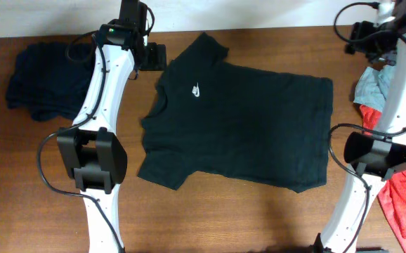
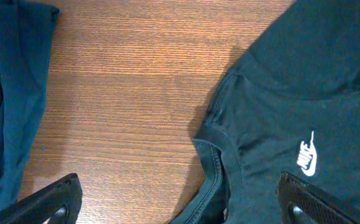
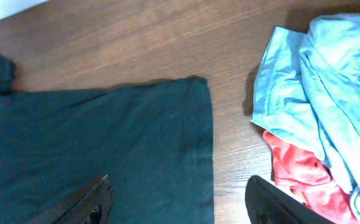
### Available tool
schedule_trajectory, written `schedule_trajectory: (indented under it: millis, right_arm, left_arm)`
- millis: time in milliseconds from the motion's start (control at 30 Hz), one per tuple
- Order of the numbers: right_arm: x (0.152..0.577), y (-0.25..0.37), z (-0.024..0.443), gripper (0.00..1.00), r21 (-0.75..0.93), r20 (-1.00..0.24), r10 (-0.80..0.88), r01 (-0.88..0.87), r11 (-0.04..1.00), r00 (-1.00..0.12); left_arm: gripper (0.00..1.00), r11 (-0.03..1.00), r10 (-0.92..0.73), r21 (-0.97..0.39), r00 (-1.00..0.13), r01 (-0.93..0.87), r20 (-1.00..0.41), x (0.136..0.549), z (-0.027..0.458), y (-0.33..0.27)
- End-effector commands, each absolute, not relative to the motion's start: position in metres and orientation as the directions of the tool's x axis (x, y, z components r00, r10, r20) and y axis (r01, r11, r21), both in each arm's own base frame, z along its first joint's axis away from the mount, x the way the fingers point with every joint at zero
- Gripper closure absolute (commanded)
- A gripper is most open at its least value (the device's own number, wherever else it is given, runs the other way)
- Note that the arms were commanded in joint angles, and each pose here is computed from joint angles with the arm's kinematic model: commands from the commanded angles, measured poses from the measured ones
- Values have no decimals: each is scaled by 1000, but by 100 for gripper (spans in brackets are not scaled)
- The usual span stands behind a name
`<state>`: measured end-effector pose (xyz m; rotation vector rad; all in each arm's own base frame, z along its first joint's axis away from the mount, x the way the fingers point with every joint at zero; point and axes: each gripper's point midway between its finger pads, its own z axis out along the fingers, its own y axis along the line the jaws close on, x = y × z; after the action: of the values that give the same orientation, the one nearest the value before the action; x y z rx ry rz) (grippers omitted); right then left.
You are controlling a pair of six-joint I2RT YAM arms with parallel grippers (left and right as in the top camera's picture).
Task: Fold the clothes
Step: 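Move both grippers down to the shirt's bottom hem corners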
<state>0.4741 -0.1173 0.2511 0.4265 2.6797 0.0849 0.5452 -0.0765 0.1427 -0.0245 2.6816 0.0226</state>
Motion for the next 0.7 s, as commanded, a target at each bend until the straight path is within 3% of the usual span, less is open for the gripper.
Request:
schedule_trajectory:
  millis: [0, 67, 133, 300, 467, 667]
  right_arm:
    - [473, -107, 260, 22, 217, -400, 333, 265, 940, -854]
    - [472, -99, 260, 19, 255, -388, 334, 248, 935, -859]
    - [469, -95, 261, 6, 263, -377, 333, 245, 933, -864]
    - [436, -93, 260, 4, 229, -301, 342, 281, 932, -890]
    - [364, -100, 257, 4, 69, -202, 348, 341, 937, -915]
    - [309, -78, 266, 4, 103, -191, 387, 374, 922, -902]
  left_arm:
    - [1, 999, -21, 13, -889, -30, -457, 546, 149, -75]
    - [1, 999, -21, 14, -889, -31, -457, 546, 149, -74]
    - [1, 1000, -22, 8, -885, -29, -465, 548, 150, -76]
    - [1, 1000, 3, 18, -879, -6, -476, 551, 152, -77]
    - [5, 997, 62, 61, -968, 49, -245, 495, 130, -69]
    - [3, 998, 15, 68, -999, 12, -52, 437, 138, -64]
